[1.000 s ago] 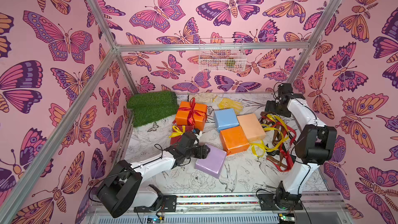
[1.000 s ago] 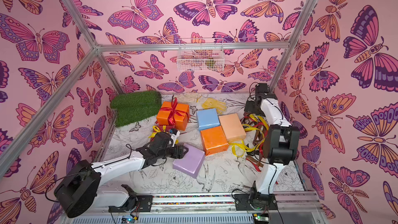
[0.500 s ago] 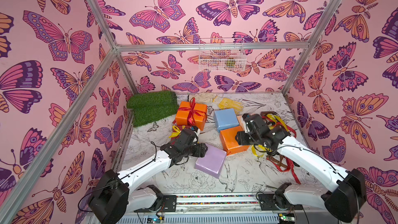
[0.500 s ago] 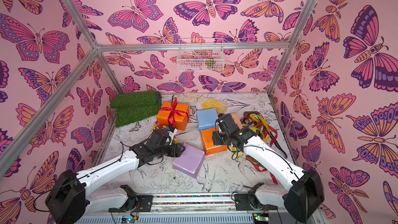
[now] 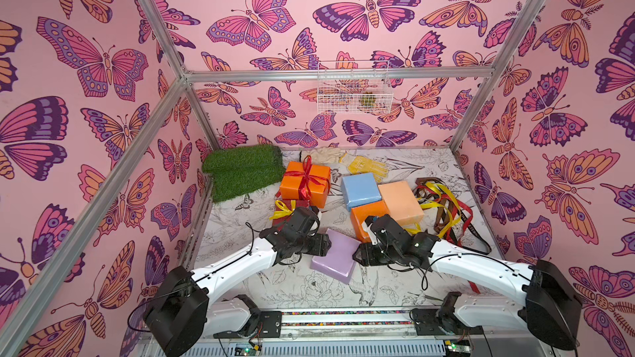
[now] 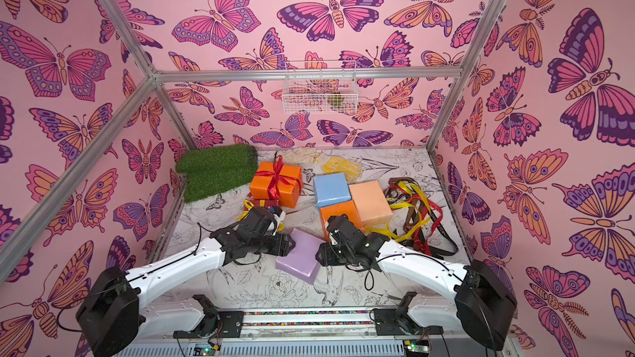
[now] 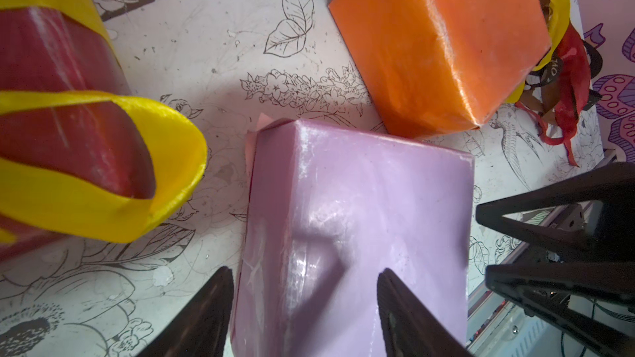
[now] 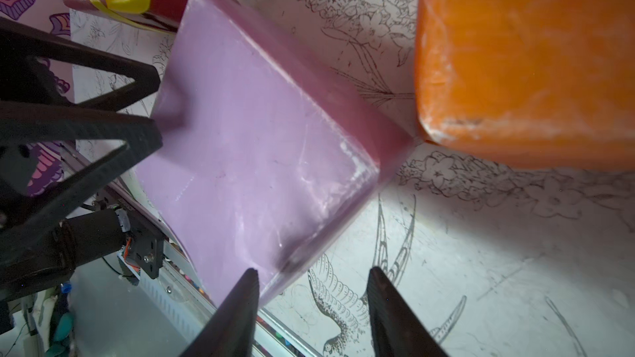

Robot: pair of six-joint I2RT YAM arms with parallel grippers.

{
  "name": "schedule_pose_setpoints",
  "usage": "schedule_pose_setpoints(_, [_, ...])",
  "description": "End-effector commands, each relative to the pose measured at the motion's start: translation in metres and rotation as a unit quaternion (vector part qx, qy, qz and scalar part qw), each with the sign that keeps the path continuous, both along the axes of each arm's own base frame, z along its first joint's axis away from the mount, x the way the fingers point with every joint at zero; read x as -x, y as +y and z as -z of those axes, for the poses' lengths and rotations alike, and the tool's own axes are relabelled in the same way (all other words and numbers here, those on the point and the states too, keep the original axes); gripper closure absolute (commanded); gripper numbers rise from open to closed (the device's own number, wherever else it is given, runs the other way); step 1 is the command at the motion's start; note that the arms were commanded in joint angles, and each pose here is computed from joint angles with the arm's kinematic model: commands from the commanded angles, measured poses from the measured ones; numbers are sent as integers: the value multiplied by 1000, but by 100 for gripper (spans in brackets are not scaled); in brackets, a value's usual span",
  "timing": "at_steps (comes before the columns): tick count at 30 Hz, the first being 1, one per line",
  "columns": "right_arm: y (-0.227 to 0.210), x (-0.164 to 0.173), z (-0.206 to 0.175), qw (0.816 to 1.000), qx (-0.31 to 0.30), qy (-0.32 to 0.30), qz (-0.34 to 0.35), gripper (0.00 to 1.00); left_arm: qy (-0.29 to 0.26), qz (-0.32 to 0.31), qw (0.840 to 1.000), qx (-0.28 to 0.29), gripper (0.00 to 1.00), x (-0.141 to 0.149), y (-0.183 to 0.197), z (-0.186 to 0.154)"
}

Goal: Untie the ribbon bows on the gift boxes
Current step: Move the gift box to the center of the board.

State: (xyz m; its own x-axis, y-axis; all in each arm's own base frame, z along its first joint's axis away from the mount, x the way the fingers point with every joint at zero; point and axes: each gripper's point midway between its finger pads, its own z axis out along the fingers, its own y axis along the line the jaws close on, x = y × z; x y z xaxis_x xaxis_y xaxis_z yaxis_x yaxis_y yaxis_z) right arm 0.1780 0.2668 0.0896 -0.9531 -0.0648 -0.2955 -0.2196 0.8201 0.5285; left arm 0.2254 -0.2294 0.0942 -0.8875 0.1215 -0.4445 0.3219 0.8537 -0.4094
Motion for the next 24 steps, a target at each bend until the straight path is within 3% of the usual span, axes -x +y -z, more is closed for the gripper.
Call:
schedule_pose_setpoints(1, [23,-7,-11,999,-50,-4,-5,49,20,-10,1000,-14,31,7,6,11])
schedule_pose_setpoints(13, [46,-25,-3,999,-39,-2,-16,53,9,-31,999,-16,41,-1,8,15])
schedule_pose_setpoints(24, [36,-81,-15,997,52,-55,-2,52,-35,-65,997,-3,54,-37,-5,12])
